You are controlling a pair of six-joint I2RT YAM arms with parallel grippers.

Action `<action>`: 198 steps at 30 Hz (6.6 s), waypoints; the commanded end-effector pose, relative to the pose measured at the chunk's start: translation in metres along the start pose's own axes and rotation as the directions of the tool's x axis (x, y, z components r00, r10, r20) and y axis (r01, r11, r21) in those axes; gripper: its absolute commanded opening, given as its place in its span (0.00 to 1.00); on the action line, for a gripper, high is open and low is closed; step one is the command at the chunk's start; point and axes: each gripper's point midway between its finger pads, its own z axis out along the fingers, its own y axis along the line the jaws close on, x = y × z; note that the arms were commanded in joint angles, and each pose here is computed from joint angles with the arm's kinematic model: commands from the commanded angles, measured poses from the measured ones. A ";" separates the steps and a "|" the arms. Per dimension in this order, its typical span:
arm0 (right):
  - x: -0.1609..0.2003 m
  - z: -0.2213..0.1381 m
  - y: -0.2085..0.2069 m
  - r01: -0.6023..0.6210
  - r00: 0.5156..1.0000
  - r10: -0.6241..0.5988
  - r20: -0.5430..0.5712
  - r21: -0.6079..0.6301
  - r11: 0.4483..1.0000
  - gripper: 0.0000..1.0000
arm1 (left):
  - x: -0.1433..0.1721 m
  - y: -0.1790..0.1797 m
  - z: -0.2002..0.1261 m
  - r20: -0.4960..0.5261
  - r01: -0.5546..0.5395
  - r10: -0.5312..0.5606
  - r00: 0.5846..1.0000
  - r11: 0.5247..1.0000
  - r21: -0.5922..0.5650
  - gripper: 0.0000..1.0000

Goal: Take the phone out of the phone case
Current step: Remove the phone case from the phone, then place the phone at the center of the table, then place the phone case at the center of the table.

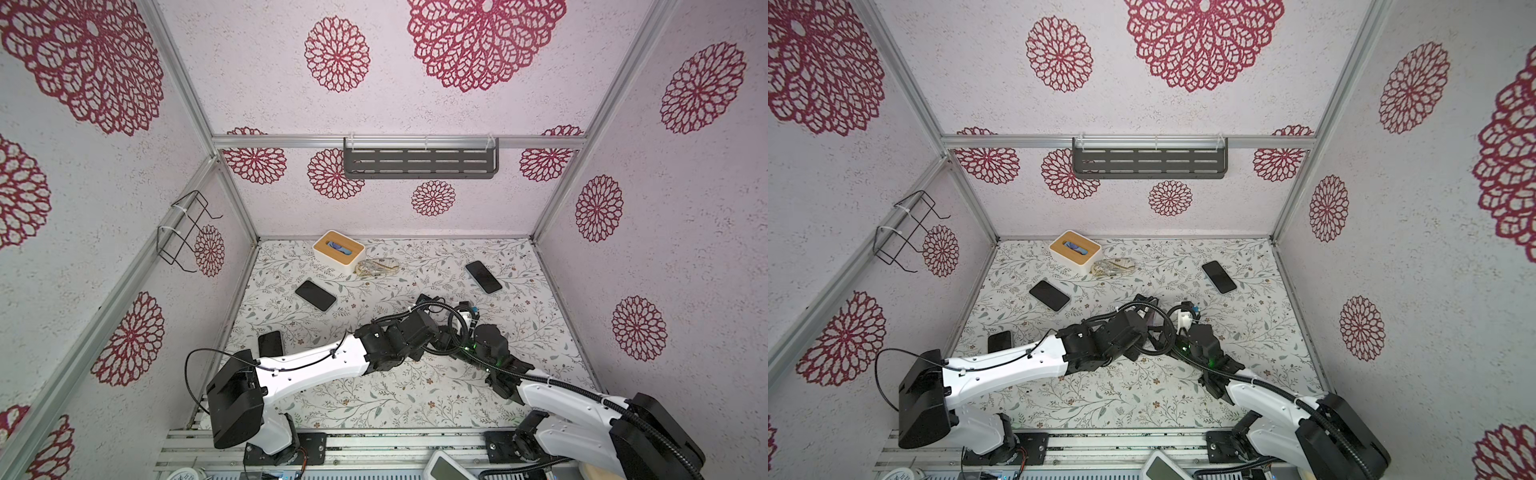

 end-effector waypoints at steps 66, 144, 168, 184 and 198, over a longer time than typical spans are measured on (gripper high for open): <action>0.093 -0.057 -0.090 -0.154 0.972 0.201 -0.117 0.327 0.933 0.00 | 0.152 -0.058 -0.046 -0.397 -0.529 0.424 0.814 0.824 -0.205 0.00; 0.073 -0.058 -0.095 -0.078 0.991 0.117 -0.063 0.434 0.897 0.00 | 0.099 0.046 -0.065 -0.046 0.254 -0.264 0.963 0.955 -0.155 0.97; 0.079 -0.002 -0.077 0.412 0.901 -0.211 -0.379 0.596 0.689 0.00 | 0.106 0.093 -0.083 0.070 0.467 -0.461 0.884 0.871 -0.153 0.97; 0.042 -0.027 -0.070 0.484 0.863 -0.389 -0.322 0.747 0.455 0.00 | 0.114 0.098 -0.084 0.112 0.561 -0.552 0.826 0.823 -0.085 0.97; 0.083 -0.023 -0.066 0.300 0.954 -0.222 -0.202 0.637 0.710 0.00 | 0.115 0.110 -0.093 0.134 0.590 -0.578 0.805 0.803 -0.079 0.97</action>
